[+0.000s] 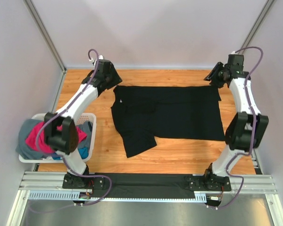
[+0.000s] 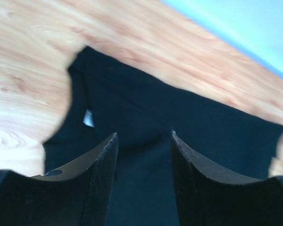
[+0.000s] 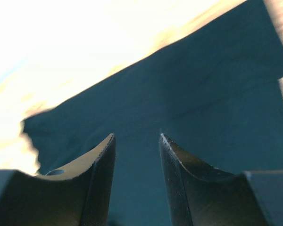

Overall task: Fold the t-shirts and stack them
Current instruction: Fold the tshirt

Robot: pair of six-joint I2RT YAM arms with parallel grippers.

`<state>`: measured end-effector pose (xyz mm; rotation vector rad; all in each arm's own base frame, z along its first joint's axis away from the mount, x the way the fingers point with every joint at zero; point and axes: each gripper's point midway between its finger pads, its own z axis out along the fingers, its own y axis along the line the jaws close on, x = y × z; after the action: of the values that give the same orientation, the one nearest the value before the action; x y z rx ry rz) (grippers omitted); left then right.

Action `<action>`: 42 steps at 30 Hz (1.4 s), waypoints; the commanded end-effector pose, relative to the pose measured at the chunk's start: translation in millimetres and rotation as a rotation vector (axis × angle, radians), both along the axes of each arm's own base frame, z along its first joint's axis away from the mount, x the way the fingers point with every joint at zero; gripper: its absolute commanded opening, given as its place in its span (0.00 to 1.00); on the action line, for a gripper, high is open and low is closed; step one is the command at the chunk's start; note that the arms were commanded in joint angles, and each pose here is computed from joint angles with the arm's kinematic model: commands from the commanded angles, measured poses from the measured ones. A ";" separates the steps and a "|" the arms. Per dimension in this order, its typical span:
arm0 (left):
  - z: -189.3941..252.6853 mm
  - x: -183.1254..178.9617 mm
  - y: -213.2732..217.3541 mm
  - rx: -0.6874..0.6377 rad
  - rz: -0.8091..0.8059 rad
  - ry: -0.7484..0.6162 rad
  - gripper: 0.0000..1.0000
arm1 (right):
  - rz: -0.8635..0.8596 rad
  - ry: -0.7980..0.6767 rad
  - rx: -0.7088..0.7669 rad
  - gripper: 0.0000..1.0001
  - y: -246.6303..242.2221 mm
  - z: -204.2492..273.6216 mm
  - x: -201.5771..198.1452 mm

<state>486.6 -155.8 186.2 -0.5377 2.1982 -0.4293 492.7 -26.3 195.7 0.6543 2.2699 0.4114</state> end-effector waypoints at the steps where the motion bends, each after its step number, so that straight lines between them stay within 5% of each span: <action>1: 19.0 -38.1 -20.5 -0.034 -0.093 -0.059 0.56 | 0.063 -0.030 0.125 0.45 52.3 2.1 -19.5; 9: -11.7 -93.3 -17.6 -0.085 -0.110 0.016 0.62 | 0.226 0.063 0.193 0.51 213.9 -53.2 -65.1; 15: -30.5 -116.1 -17.5 -0.114 -0.128 0.063 0.64 | 0.301 0.115 0.139 0.50 280.5 -90.6 -65.8; 22: -60.7 -113.1 -17.3 -0.103 -0.118 0.091 0.62 | 0.270 0.196 0.082 0.48 286.5 -138.4 -63.1; 33: -70.6 -113.5 -12.1 -0.066 -0.117 0.126 0.60 | 0.280 0.190 0.107 0.36 297.5 -148.2 -52.9; 37: -70.6 -110.9 -10.4 -0.067 -0.116 0.121 0.60 | 0.283 0.199 0.108 0.22 298.4 -149.9 -51.8; 40: -75.4 -108.3 -11.9 -0.069 -0.122 0.135 0.60 | 0.288 0.191 0.100 0.00 296.4 -138.1 -53.3; 42: -77.4 -106.8 -15.6 -0.080 -0.134 0.140 0.60 | 0.291 0.197 0.087 0.00 292.4 -130.2 -57.1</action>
<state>365.1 -165.7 94.6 -0.5110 2.4102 -0.5331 424.0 262.8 32.3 0.4428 2.6223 0.5841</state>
